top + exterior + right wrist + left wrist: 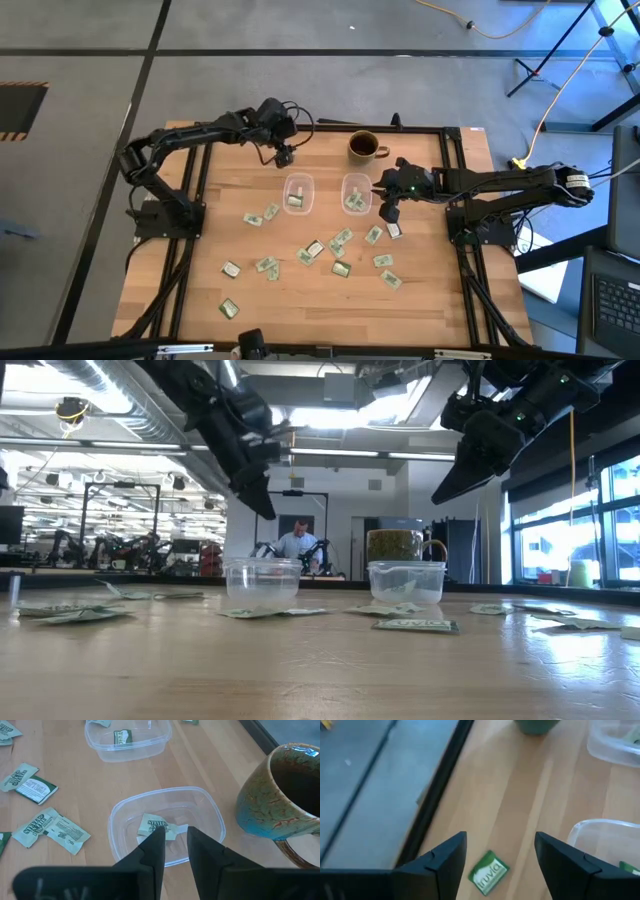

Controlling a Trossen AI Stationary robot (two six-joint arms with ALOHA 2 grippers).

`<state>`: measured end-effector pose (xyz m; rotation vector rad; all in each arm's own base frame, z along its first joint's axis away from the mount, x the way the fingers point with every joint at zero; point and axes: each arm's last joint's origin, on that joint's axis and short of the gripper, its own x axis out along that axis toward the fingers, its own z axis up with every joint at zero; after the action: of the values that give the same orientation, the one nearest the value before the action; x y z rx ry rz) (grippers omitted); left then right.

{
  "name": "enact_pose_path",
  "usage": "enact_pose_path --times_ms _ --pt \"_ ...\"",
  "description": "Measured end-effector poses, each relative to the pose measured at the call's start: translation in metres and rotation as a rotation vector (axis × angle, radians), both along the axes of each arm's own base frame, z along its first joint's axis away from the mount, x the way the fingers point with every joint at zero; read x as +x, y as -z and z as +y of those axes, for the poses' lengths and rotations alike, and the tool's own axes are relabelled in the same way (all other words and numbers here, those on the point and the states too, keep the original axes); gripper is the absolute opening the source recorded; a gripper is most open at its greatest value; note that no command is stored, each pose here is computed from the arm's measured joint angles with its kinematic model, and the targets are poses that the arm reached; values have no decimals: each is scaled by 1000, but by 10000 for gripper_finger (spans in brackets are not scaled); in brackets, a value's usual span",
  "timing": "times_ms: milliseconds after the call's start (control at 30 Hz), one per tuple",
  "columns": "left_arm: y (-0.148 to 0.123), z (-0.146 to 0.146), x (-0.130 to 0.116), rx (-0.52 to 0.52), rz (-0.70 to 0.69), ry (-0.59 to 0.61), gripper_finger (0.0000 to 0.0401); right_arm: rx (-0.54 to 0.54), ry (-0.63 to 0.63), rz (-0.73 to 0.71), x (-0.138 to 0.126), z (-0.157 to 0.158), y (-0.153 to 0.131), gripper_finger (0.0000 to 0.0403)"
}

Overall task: Pick and place items into bin
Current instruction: Put the truvia packet into the left transparent bin

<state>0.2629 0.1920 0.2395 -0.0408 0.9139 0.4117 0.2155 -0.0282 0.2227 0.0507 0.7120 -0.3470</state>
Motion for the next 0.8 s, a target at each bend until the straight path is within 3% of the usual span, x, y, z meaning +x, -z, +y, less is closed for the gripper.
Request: enact_pose_path --times_ms 300,800 --pt "57 21 7 -114 153 -58 215 1 1 0 0 0 0 85" --pt "103 29 8 -198 290 -99 213 20 19 -8 0 0 0 85"
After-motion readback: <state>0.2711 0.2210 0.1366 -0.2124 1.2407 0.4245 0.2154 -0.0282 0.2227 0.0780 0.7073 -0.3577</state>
